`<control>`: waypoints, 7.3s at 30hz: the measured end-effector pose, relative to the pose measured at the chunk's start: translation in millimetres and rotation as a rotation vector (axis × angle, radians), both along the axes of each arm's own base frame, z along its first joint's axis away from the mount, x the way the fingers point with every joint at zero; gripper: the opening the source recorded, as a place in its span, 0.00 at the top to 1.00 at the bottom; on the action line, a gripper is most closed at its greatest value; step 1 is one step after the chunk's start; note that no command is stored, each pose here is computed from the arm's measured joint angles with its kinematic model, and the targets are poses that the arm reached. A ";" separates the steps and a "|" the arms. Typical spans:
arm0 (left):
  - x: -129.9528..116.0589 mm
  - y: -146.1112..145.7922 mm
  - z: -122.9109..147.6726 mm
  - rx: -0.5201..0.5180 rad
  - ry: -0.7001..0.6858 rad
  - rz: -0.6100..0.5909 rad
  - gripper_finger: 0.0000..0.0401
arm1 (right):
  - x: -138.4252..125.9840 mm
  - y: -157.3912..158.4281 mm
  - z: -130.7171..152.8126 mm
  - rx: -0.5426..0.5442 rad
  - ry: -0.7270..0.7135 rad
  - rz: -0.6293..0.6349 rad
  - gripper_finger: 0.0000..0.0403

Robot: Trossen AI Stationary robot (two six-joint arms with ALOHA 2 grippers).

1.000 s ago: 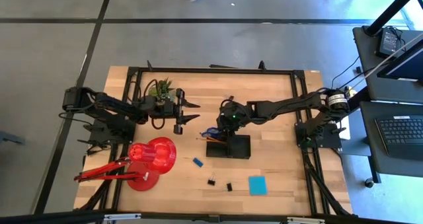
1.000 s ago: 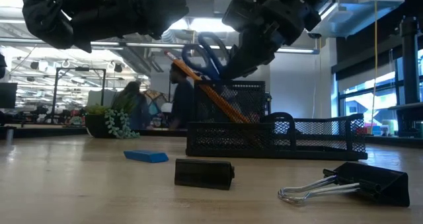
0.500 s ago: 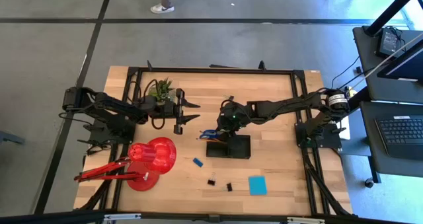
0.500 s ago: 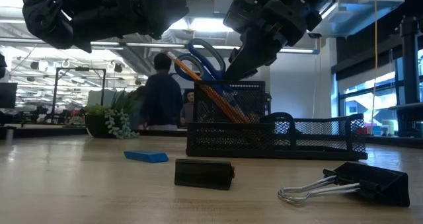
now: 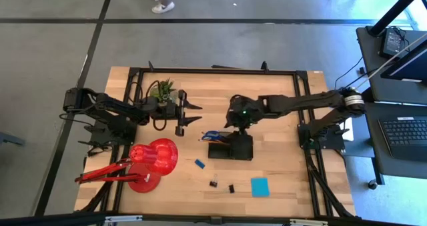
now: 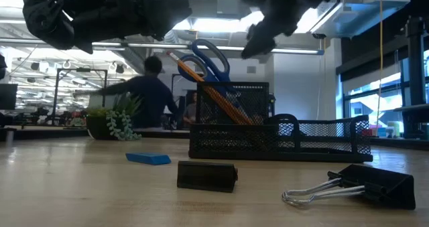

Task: Pick and place office supplies into organizer
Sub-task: Put the blue eraser into the black desk organizer

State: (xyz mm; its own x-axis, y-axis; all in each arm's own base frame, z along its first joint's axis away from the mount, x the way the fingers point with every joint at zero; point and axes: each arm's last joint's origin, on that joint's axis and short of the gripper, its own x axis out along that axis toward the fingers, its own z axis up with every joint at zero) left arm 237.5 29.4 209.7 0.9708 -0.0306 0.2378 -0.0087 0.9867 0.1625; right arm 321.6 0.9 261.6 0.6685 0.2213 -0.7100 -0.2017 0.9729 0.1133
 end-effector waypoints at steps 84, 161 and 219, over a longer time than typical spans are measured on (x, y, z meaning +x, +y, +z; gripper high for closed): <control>27.5 -97.1 -116.2 0.117 0.827 -0.300 0.61 | -65.4 -1.0 23.6 0.027 -0.407 -0.270 0.46; 31.7 -105.5 -132.2 0.038 0.844 -0.346 0.61 | -65.3 -0.9 23.5 0.026 -0.406 -0.269 0.46; 40.1 -99.0 -94.1 0.118 0.586 -0.089 0.82 | -65.3 -1.0 23.6 0.021 -0.407 -0.265 0.46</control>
State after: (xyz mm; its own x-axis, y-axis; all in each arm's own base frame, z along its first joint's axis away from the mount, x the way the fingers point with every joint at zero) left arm 277.6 -69.6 115.6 0.9317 -0.1118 -0.3457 0.1976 0.9544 0.2238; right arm 256.3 0.0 285.2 0.9263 0.0168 -0.3763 0.0211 0.9951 0.0965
